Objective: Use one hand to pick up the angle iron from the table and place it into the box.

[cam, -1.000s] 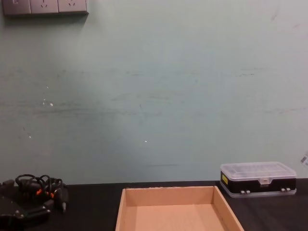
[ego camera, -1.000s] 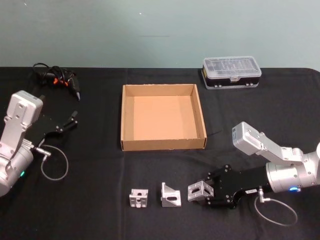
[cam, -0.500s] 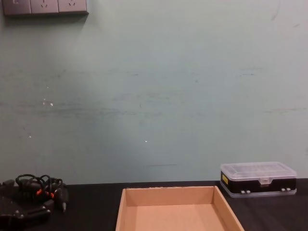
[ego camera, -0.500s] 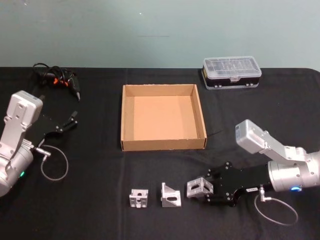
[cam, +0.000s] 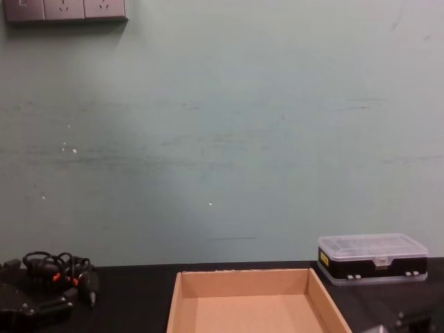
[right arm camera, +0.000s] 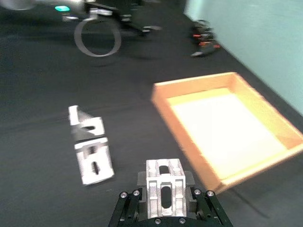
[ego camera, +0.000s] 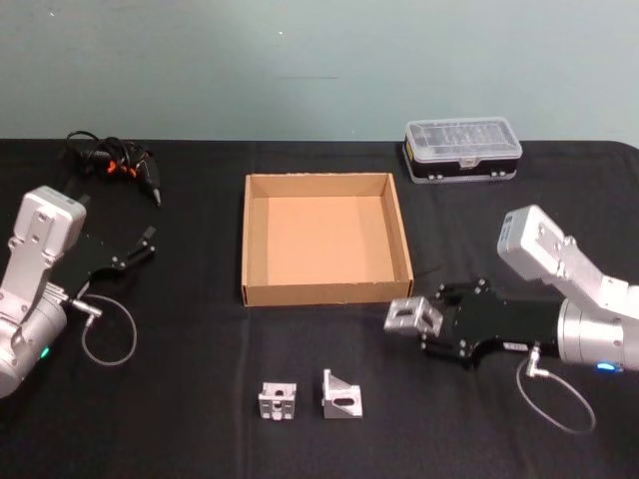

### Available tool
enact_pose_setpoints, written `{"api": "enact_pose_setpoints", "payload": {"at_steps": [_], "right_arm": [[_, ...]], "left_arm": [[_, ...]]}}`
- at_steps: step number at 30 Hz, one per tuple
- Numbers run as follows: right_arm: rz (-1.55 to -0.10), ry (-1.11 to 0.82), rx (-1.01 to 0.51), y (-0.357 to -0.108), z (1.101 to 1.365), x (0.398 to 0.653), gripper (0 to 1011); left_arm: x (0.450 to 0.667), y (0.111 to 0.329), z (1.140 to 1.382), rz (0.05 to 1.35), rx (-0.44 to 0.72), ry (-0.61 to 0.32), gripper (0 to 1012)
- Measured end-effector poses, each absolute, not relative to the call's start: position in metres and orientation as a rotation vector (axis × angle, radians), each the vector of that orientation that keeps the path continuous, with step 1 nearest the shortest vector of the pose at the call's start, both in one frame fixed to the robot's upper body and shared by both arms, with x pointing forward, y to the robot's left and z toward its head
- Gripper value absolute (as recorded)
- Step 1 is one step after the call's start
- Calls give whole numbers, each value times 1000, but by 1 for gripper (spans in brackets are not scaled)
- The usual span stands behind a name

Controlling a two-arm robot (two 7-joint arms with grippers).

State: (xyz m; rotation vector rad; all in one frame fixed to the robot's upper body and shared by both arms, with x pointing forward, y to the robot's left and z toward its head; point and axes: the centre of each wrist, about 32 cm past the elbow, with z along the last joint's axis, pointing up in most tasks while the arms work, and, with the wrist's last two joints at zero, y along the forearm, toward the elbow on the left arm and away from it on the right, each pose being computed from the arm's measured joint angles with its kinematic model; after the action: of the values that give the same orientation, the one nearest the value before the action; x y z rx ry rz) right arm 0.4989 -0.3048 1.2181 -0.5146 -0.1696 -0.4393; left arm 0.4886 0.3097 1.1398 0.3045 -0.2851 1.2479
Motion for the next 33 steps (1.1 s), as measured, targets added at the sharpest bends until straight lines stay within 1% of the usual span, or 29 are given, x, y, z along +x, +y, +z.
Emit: {"api": "enact_pose_setpoints", "payload": {"at_steps": [5,9,13,14,19,25,33], "right_arm": [[-583,-172,-510,-297,1224,498,452],[-658,-169,-496,-288,1224,502,452],[-695,-169,-491,-281,1223,506,452],[-717,-167,-486,-275,1223,511,453],[-740,-159,-483,-264,1221,520,452],[-752,-141,-501,-247,1213,539,452],[-769,-122,-512,-234,1203,559,452]], "left_arm": [[489,310,1140,1248,305,-285,1011],[489,310,1140,1248,305,-285,1012],[489,310,1140,1248,305,-285,1011],[489,310,1140,1248,304,-285,1011],[489,310,1140,1248,305,-285,1011],[489,310,1140,1248,304,-285,1011],[489,310,1140,1248,304,-285,1011]]}}
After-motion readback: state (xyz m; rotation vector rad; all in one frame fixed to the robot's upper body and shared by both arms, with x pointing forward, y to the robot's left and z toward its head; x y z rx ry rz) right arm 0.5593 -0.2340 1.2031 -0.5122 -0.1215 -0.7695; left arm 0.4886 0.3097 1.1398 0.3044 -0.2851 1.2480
